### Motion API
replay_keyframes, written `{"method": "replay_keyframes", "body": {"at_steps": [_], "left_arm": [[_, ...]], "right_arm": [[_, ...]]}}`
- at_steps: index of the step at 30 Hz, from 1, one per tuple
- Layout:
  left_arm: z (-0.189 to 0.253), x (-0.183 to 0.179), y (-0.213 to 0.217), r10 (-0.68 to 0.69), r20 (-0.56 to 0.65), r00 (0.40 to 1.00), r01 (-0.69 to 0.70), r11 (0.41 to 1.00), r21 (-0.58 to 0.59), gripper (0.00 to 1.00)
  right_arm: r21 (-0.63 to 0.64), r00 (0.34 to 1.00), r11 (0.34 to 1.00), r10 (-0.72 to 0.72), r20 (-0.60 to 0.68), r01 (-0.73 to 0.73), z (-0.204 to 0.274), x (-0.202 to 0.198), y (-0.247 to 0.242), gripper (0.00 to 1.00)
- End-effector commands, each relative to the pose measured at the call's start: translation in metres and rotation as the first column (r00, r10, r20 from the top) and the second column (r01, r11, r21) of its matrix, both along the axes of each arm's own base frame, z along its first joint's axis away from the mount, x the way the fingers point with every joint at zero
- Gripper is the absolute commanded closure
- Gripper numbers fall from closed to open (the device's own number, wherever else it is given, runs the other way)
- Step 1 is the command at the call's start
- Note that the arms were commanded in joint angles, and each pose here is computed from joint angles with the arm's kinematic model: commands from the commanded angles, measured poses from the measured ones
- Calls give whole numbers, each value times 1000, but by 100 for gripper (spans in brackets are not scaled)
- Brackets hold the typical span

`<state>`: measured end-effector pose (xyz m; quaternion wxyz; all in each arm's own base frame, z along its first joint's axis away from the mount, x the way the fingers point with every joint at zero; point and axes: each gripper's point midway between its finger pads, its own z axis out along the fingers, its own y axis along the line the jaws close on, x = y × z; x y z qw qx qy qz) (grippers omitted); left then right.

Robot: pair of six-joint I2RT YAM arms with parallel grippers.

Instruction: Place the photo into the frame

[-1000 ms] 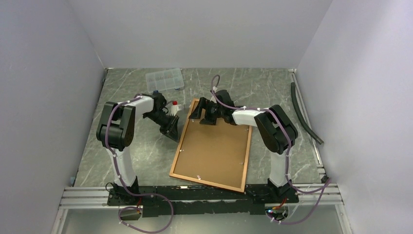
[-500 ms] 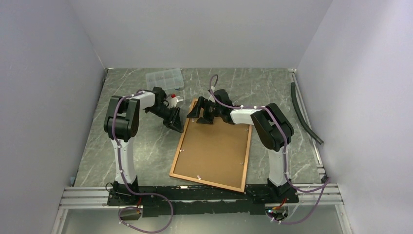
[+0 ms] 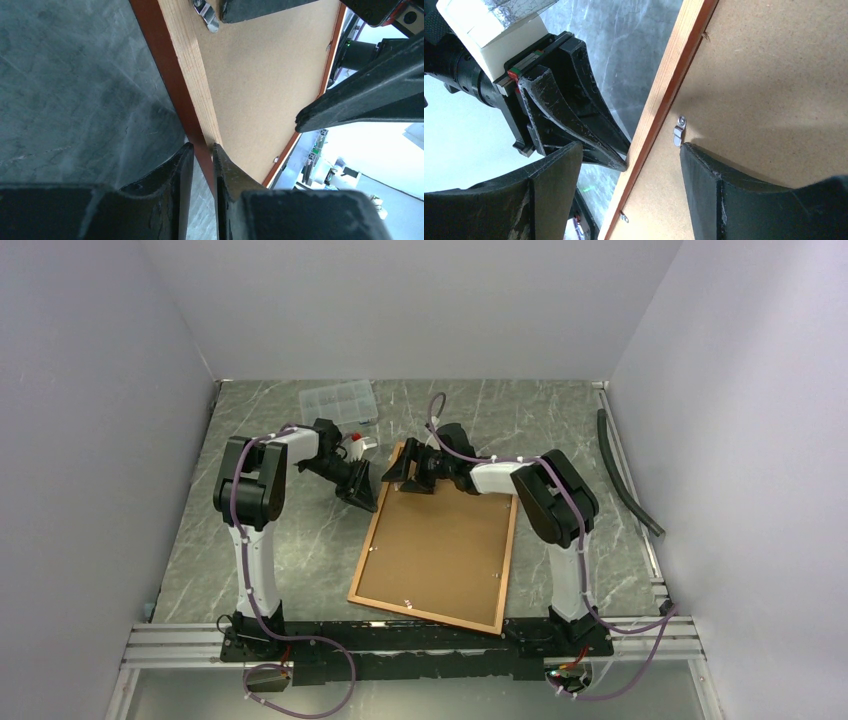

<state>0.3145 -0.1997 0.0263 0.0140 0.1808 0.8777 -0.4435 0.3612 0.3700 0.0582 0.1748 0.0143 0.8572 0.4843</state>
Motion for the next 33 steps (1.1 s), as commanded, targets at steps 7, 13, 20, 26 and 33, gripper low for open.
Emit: {"method": "replay_keyframes", "body": {"at_steps": [7, 13, 20, 26, 33], "left_arm": [[5, -4, -4, -31, 6, 999, 31, 999, -13, 76], [4, -7, -3, -38, -1, 999, 38, 999, -12, 76], [5, -9, -2, -44, 6, 999, 44, 999, -4, 77], [6, -8, -1, -44, 11, 999, 44, 999, -1, 78], [9, -7, 0, -43, 17, 999, 42, 999, 1, 79]], "right_arm": [[27, 999, 999, 35, 25, -36, 2, 2, 19, 27], [26, 999, 999, 45, 22, -45, 1, -1, 26, 27], [9, 1000, 1000, 9, 24, -9, -4, 4, 23, 27], [7, 999, 1000, 3, 34, -3, -1, 5, 21, 27], [-66, 996, 998, -17, 93, 23, 11, -2, 2, 27]]}}
